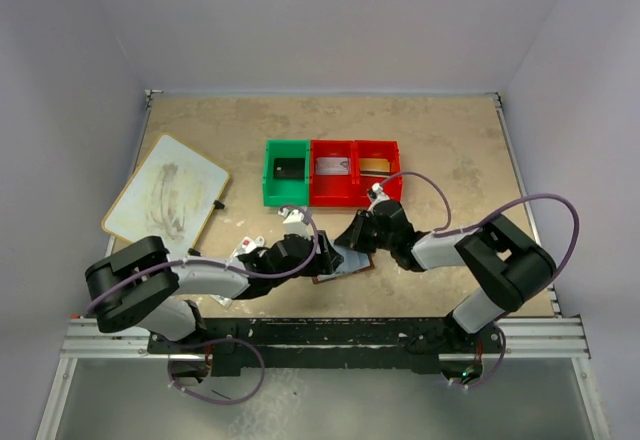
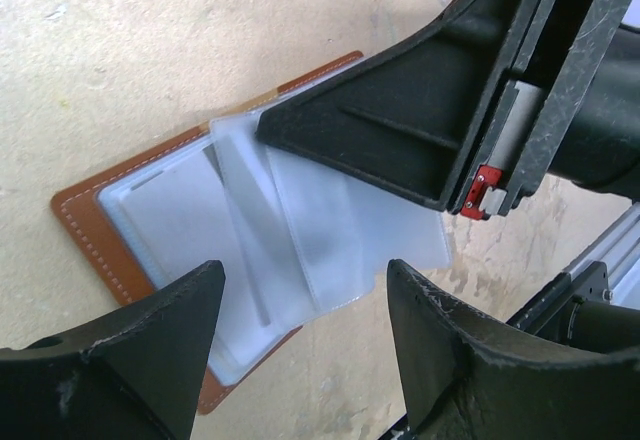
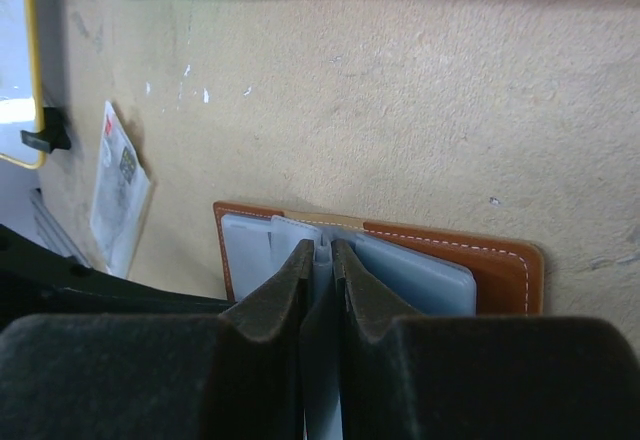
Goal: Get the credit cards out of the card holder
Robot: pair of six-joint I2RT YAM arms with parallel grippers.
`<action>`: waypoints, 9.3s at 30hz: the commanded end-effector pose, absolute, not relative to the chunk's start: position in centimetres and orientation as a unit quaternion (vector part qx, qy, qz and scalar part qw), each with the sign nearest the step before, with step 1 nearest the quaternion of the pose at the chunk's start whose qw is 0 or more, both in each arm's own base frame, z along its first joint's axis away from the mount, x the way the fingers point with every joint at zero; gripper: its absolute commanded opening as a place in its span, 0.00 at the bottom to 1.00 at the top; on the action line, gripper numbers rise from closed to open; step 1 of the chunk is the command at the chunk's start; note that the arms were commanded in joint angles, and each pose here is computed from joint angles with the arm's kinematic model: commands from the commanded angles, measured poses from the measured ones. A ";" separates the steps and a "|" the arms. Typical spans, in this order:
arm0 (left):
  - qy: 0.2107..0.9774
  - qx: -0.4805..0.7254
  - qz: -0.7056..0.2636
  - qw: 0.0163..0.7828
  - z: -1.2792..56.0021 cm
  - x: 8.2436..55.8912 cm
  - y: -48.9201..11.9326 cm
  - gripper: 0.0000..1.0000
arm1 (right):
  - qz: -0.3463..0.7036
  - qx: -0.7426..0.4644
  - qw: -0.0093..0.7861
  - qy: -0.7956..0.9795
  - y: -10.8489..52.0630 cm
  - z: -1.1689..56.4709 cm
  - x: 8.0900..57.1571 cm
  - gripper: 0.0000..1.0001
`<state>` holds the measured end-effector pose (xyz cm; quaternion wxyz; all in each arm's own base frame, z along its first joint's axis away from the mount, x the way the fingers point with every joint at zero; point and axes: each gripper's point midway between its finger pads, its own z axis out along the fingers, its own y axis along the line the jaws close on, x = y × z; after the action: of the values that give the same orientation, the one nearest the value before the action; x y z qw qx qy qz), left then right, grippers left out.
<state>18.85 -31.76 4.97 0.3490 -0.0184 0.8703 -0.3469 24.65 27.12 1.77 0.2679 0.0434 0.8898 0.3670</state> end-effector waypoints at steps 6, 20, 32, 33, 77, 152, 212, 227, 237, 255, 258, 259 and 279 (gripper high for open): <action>0.876 -0.044 -0.359 0.321 4.0 18.8 -33.4 0.64 | 0.385 0.079 0.212 0.895 25.5 -0.9 22.5 0.15; 0.877 -0.087 -0.363 0.301 2.4 18.6 -33.0 0.65 | 0.362 0.072 0.212 0.905 24.6 -1.7 22.3 0.30; 0.847 -0.064 -0.429 0.307 4.6 19.3 -36.8 0.65 | 0.295 0.037 0.241 0.924 22.9 -1.5 23.3 0.47; 0.845 -0.064 -0.432 0.308 4.7 19.3 -36.9 0.65 | 0.288 0.033 0.242 0.926 22.7 -1.5 23.3 0.47; 0.869 0.007 -0.394 0.298 4.5 18.2 -36.9 0.66 | 0.408 0.101 0.225 0.879 22.7 -0.6 22.3 0.04; 0.876 0.030 -0.285 0.387 10.4 23.1 -30.3 0.66 | 0.358 0.111 0.268 0.888 20.4 3.7 22.6 0.35; 0.887 0.056 -0.256 0.381 8.1 19.1 -33.6 0.40 | 0.347 -0.046 0.274 0.896 21.3 4.8 22.4 0.35; 0.906 0.066 -0.249 0.337 4.9 19.0 -36.6 0.36 | 0.371 -0.048 0.246 0.894 21.9 2.1 21.1 0.30; 0.921 0.071 -0.206 0.323 2.1 18.6 -34.9 0.23 | 0.399 -0.041 0.227 0.887 22.1 1.3 19.5 0.23; 0.931 0.078 -0.156 0.321 0.6 18.6 -32.9 0.12 | 0.409 -0.011 0.265 0.873 21.7 3.9 20.0 0.00; 0.932 0.078 -0.151 0.321 0.5 18.6 -32.7 0.11 | 0.403 -0.004 0.266 0.876 21.5 3.7 20.1 0.00; 0.931 0.078 -0.151 0.322 0.5 18.7 -32.7 0.10 | 0.402 -0.002 0.265 0.877 21.5 3.7 20.1 0.00; 0.932 0.083 -0.138 0.324 0.1 18.8 -32.3 0.07 | 0.365 0.036 0.270 0.890 19.5 3.3 20.7 0.00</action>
<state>19.23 -34.32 2.26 0.3397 0.0683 0.9186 -0.1901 19.97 20.16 2.95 0.2546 0.0227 0.8888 0.3804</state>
